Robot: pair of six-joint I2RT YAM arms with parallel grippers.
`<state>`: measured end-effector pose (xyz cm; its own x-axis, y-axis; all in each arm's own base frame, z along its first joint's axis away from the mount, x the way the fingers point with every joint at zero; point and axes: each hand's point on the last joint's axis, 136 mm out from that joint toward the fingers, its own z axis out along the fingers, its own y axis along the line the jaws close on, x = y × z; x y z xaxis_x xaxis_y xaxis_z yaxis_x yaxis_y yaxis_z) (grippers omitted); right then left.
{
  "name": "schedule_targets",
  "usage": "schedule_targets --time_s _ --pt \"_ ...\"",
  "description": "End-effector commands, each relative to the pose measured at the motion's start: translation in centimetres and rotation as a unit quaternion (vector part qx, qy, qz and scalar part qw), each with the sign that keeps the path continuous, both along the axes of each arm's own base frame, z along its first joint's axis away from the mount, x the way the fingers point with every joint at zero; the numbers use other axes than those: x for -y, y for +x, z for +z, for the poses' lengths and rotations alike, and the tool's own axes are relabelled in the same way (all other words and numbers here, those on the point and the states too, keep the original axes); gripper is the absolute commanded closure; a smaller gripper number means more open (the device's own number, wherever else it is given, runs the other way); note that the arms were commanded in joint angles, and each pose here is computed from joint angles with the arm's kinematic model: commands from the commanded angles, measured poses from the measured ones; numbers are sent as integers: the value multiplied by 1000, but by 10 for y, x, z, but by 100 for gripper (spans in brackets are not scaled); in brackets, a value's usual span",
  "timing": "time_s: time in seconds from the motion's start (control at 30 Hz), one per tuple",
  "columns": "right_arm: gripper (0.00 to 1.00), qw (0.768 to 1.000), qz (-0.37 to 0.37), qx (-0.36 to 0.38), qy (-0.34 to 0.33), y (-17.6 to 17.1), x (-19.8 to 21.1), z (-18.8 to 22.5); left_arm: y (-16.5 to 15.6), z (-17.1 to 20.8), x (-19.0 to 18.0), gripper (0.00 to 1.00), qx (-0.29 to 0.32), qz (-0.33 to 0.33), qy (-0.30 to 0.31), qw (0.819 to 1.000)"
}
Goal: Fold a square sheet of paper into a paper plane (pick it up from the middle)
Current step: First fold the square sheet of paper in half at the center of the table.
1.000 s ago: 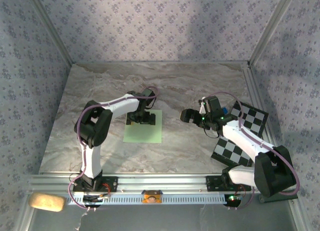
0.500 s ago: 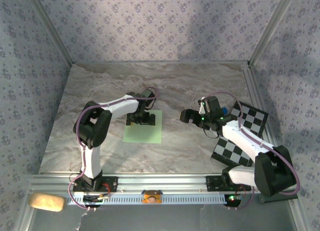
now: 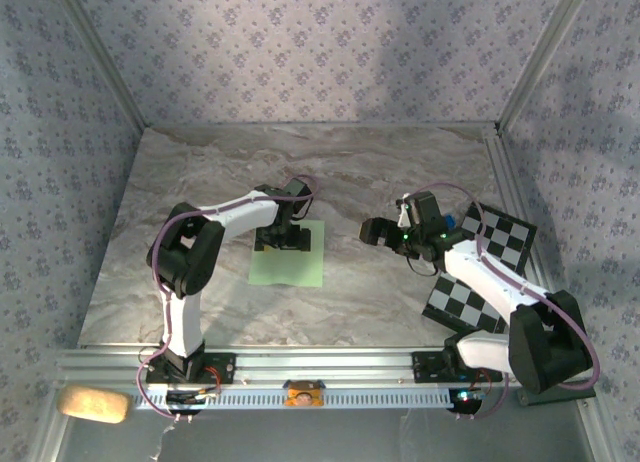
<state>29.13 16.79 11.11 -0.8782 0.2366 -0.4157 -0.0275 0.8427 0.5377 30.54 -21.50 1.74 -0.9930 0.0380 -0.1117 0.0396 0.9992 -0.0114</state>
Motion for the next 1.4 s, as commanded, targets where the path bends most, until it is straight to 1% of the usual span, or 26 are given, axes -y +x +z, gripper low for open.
schedule_targets --time_s 0.0,0.17,0.23,0.33,0.43,0.57,0.73,0.77,0.83,0.97,1.07,1.23,1.33,1.37 --pt "0 1000 -8 3 -1 5 -1 6 -24 -25 -8 10 -46 -6 24 999" --pt "0 1000 -7 4 0 6 -2 8 -21 -20 -5 17 -37 -9 18 999" --pt "0 1000 -6 5 0 6 -2 9 -19 -17 -3 21 -32 -10 14 999" --pt "0 1000 -9 4 -4 5 0 7 -14 -8 1 25 -10 -16 6 1000" --pt "1 1000 -16 4 -11 6 3 6 -8 1 6 39 9 -18 -7 1000" --pt "0 999 -31 1 -8 6 5 6 -3 11 9 47 27 -14 -19 999" --pt "0 999 -45 15 -14 7 11 11 -1 26 15 52 43 -12 -43 998" --pt "0 998 -48 20 -17 7 13 12 4 32 21 55 58 -13 -59 996" --pt "0 998 -57 31 -20 7 17 15 6 39 25 55 67 -11 -76 995" --pt "0 995 -79 46 -26 6 27 17 4 41 33 57 58 -11 -99 993" --pt "0 994 -89 50 -28 5 32 19 2 48 45 57 57 -14 -138 989" --pt "0 991 -112 61 -32 2 44 20 1 72 62 57 61 -26 -210 976" --pt "0 989 -126 78 -21 2 49 22 3 89 74 56 62 -28 -283 957" --pt "0 988 -131 85 -17 2 51 23 5 96 80 56 63 -30 -312 948"
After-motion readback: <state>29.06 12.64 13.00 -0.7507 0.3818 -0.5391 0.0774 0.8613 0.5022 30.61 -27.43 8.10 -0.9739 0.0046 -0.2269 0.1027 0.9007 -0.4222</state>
